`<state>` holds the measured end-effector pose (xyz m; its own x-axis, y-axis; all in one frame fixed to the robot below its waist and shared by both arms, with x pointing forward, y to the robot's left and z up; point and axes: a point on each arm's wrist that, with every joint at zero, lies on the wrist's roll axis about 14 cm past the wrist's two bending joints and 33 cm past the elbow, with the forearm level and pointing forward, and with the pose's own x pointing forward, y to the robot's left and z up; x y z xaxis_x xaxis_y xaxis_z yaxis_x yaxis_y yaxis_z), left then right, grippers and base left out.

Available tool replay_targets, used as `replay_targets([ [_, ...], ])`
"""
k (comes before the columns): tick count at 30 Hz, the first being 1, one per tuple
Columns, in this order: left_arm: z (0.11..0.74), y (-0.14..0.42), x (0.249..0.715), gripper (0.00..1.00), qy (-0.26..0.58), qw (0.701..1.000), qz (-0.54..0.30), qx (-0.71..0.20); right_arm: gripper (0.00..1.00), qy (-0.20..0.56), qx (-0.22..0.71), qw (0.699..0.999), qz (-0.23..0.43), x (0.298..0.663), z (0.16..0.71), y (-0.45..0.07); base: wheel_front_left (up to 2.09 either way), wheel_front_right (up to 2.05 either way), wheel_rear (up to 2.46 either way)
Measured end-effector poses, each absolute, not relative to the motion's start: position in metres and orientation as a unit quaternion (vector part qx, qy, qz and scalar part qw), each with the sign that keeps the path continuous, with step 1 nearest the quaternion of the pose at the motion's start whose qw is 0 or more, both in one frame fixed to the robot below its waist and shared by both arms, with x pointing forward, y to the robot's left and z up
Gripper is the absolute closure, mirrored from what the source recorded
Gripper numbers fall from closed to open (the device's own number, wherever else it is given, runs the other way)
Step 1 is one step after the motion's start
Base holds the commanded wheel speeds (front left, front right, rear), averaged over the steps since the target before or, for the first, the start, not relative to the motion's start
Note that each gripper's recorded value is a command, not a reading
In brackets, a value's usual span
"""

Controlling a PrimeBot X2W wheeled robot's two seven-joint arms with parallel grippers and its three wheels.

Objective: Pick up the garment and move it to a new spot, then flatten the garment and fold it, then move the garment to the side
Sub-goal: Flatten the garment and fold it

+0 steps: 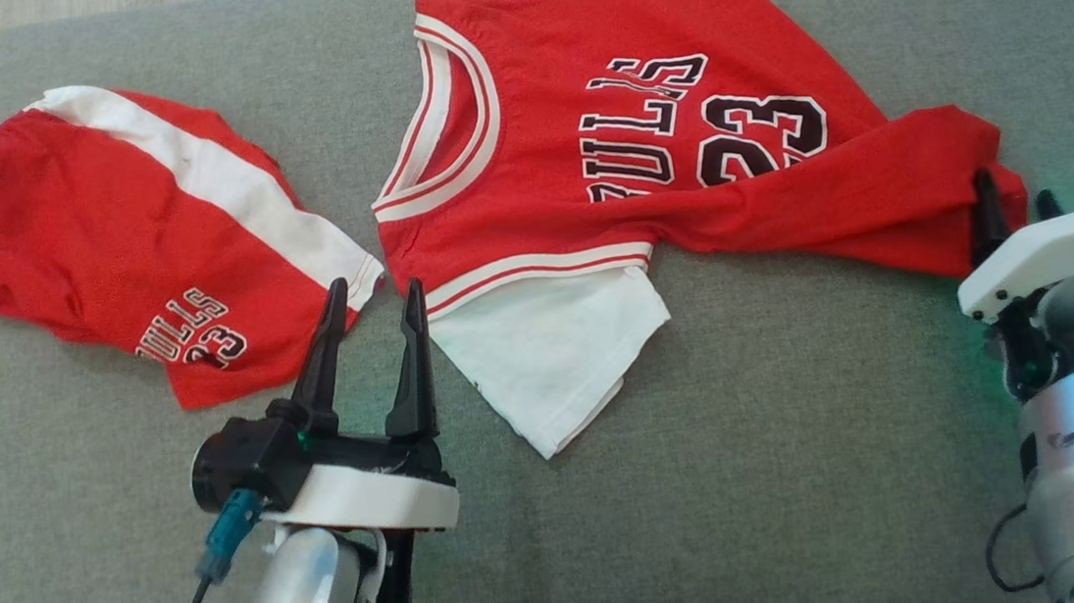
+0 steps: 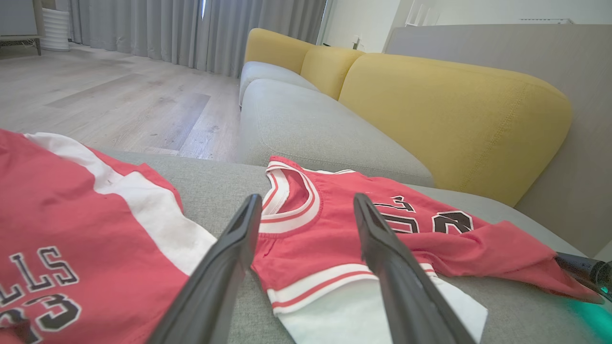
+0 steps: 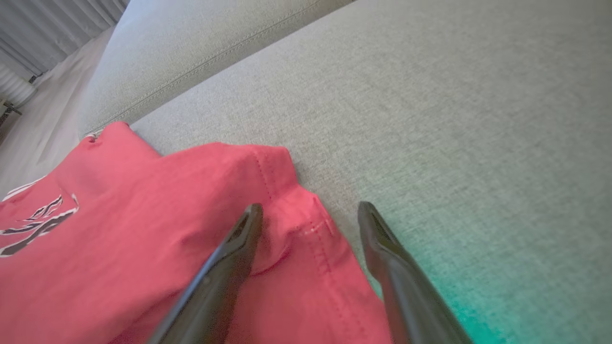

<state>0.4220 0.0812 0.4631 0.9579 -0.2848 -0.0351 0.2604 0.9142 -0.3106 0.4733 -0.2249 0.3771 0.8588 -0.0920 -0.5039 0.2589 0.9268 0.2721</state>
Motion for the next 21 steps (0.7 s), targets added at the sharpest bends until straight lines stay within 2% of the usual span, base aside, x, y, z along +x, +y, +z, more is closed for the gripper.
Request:
replay_targets([
  [1, 0.462, 0.081, 0.422, 0.00, 0.041, 0.978, -0.139, -0.153, 0.08, 0.252, 0.169, 0.948, -0.092, 0.473, 0.375, -0.224, 0.00, 0.00, 0.00],
  [3, 0.461, 0.081, 0.422, 0.00, 0.042, 0.977, -0.139, -0.153, 0.85, 0.260, 0.171, 0.946, -0.090, 0.472, 0.371, -0.221, 0.00, 0.00, 0.00],
  [4, 0.461, 0.081, 0.422, 0.00, 0.043, 0.977, -0.139, -0.153, 1.00, 0.261, 0.171, 0.946, -0.091, 0.473, 0.371, -0.221, 0.00, 0.00, 0.00],
  [12, 0.466, 0.077, 0.427, 0.00, 0.036, 0.977, -0.145, -0.153, 1.00, 0.246, 0.154, 0.953, -0.085, 0.476, 0.376, -0.220, 0.00, 0.00, 0.00],
  [16, 0.473, 0.075, 0.427, 0.00, 0.027, 0.977, -0.149, -0.153, 1.00, 0.198, 0.139, 0.967, -0.079, 0.483, 0.403, -0.224, 0.00, 0.00, 0.00],
  [18, 0.481, 0.073, 0.426, 0.00, 0.017, 0.977, -0.150, -0.152, 1.00, 0.153, 0.129, 0.977, -0.070, 0.488, 0.432, -0.226, 0.00, 0.00, 0.00],
  [21, 0.488, 0.070, 0.423, 0.00, 0.010, 0.976, -0.153, -0.158, 1.00, 0.118, 0.128, 0.983, -0.062, 0.481, 0.457, -0.228, 0.00, 0.00, 0.00],
])
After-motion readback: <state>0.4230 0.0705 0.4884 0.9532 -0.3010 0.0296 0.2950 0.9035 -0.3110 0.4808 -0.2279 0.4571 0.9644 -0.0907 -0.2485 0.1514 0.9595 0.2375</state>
